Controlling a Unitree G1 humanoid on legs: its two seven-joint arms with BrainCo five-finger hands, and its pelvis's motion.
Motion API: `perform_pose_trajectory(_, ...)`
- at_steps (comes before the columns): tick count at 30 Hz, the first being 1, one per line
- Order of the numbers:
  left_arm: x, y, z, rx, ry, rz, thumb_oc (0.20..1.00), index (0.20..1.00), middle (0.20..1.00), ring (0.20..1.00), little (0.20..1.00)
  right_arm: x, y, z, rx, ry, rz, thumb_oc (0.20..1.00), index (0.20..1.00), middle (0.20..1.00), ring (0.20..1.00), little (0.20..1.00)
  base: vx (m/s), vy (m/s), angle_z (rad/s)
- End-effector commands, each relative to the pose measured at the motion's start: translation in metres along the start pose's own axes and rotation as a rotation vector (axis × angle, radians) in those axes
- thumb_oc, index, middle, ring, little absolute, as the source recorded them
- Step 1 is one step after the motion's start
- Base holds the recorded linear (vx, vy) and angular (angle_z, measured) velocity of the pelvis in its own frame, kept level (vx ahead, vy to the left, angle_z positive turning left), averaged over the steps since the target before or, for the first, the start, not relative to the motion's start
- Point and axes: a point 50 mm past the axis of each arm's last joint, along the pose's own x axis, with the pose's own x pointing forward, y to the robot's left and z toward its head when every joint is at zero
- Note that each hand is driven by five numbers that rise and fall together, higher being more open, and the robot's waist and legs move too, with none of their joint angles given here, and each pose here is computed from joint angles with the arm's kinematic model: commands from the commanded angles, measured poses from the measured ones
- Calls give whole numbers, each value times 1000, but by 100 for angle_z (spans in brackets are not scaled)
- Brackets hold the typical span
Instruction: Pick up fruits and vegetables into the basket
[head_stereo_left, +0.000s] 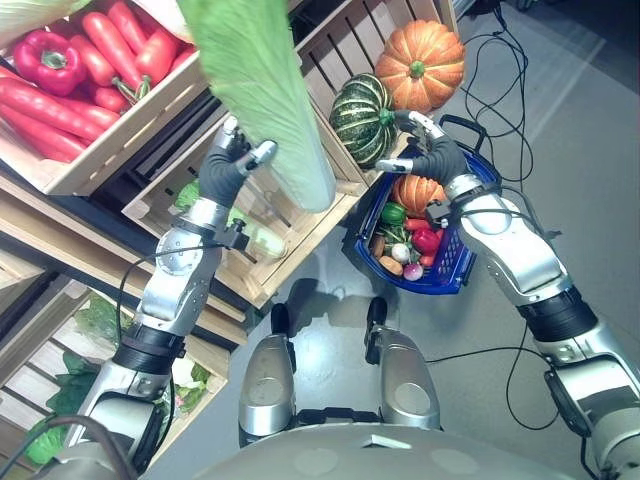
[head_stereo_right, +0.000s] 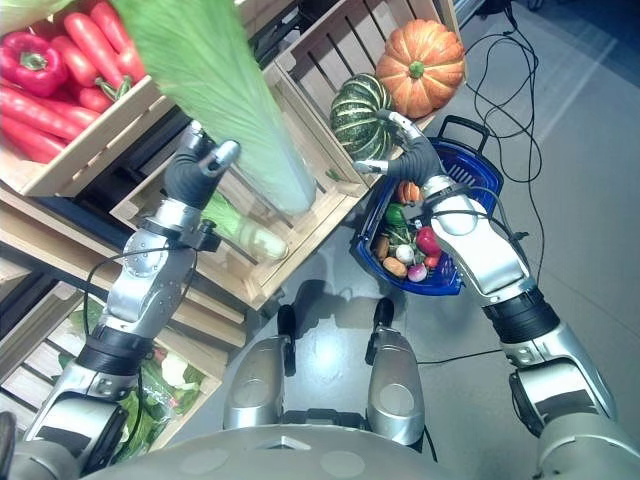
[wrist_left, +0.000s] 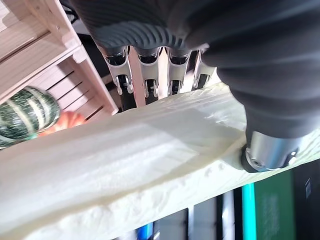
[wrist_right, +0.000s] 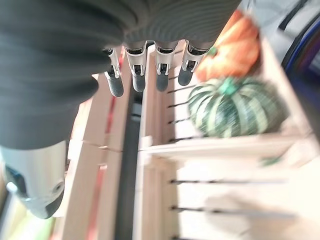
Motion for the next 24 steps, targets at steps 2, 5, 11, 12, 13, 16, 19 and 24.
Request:
perform_pose_trajectory(2, -5, -3, 10, 246, -34, -94, 200, 200, 200, 200, 200, -3, 20, 27, 91, -145, 103, 1000, 1000, 1000, 1000, 1000, 42, -27, 1)
perform_pose_trajectory(5, -8, -1, 9, 349, -18, -117, 200, 200, 200, 200, 200, -5, 23, 29, 95, -152, 133, 1000, 1000, 1000, 1000, 1000, 42, -11, 1)
perform_pose_trajectory(11, -14, 1, 1, 525, 43, -173, 200, 200, 200, 200, 200, -8, 33, 33, 101, -178, 217, 1000, 1000, 1000, 1000, 1000, 46, 18, 0)
perform_pose_trajectory(12, -15, 2, -2, 527, 61, -177, 200, 200, 200, 200, 200, -9, 35, 33, 102, -183, 231, 1000, 1000, 1000, 1000, 1000, 0, 0, 0)
perform_pose_trajectory(13, -16, 2, -4, 529, 72, -181, 200, 200, 200, 200, 200, -10, 37, 34, 106, -185, 242, 1000, 1000, 1000, 1000, 1000, 24, 30, 1)
perform_pose_trajectory(16, -17, 0, -8, 547, 83, -188, 200, 200, 200, 200, 200, -12, 43, 33, 119, -187, 270, 1000, 1000, 1000, 1000, 1000, 16, 22, 0)
perform_pose_trajectory(19, -20, -4, -13, 578, 98, -197, 200, 200, 200, 200, 200, -15, 50, 31, 152, -189, 308, 1000, 1000, 1000, 1000, 1000, 13, 22, -1)
perform_pose_trajectory(24, -23, -9, -24, 577, 129, -204, 200, 200, 200, 200, 200, -21, 69, 19, 252, -166, 386, 1000, 1000, 1000, 1000, 1000, -1, 20, 0)
